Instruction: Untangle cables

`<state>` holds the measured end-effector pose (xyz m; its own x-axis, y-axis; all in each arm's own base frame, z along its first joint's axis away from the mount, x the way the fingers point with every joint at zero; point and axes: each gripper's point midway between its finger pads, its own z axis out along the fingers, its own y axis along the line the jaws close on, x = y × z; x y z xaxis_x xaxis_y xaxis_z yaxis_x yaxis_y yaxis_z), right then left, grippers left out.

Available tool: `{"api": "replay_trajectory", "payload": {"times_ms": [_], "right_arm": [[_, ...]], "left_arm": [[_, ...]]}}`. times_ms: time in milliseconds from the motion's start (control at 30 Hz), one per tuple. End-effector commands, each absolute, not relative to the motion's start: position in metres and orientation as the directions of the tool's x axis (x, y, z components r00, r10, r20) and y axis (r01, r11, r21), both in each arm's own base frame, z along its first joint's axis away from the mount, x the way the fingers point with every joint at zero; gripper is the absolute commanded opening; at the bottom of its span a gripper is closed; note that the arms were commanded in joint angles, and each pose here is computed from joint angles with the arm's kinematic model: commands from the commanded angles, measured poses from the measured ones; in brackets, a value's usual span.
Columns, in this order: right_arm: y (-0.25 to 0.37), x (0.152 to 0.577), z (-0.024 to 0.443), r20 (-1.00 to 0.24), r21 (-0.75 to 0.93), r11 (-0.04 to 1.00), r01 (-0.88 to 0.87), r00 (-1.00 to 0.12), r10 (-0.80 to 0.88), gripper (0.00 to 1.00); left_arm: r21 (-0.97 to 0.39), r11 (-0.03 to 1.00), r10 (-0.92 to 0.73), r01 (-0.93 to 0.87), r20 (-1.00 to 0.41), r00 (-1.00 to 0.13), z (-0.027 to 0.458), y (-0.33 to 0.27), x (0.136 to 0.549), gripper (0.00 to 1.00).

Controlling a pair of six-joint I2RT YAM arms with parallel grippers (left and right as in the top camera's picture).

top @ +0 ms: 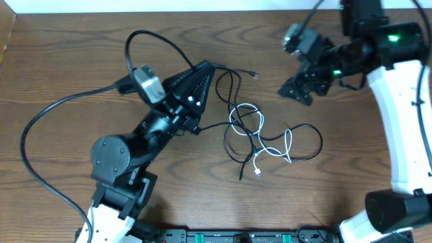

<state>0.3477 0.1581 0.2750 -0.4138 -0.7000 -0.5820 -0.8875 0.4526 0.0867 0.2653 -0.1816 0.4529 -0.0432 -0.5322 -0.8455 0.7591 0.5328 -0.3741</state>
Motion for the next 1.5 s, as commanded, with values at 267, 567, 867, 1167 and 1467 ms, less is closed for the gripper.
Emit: {"api": "replay_trajectory", "payload": {"times_ms": [267,567,867,1167,1467], "right_arm": [[0.244,0.283,0.238,-0.554,0.08,-0.085,-0.993,0.026,-0.832,0.99],[0.262,0.261,0.223,-0.534,0.061,-0.232,-0.971,0.164,-0.829,0.99],[0.302,0.284,0.227,-0.723,0.125,-0.101,-0.987,-0.021,-0.69,0.99],[0.32,0.286,0.258,-0.847,0.146,-0.145,-0.979,-0.048,-0.53,0.99],[0.322,0.277,0.283,-0.93,0.06,-0.278,-0.959,0.047,-0.364,0.99]], "left_arm": [[-0.362,0.53,-0.532,0.767,-0.846,-0.032,0.458,-0.18,0.261,0.07],[-0.362,0.53,-0.532,0.767,-0.846,-0.032,0.458,-0.18,0.261,0.07],[-0.362,0.531,-0.532,0.766,-0.846,-0.03,0.458,-0.179,0.261,0.07],[-0.36,0.537,-0.531,0.763,-0.847,-0.026,0.458,-0.178,0.262,0.07],[-0.359,0.546,-0.531,0.757,-0.847,-0.019,0.458,-0.175,0.264,0.07]]}}
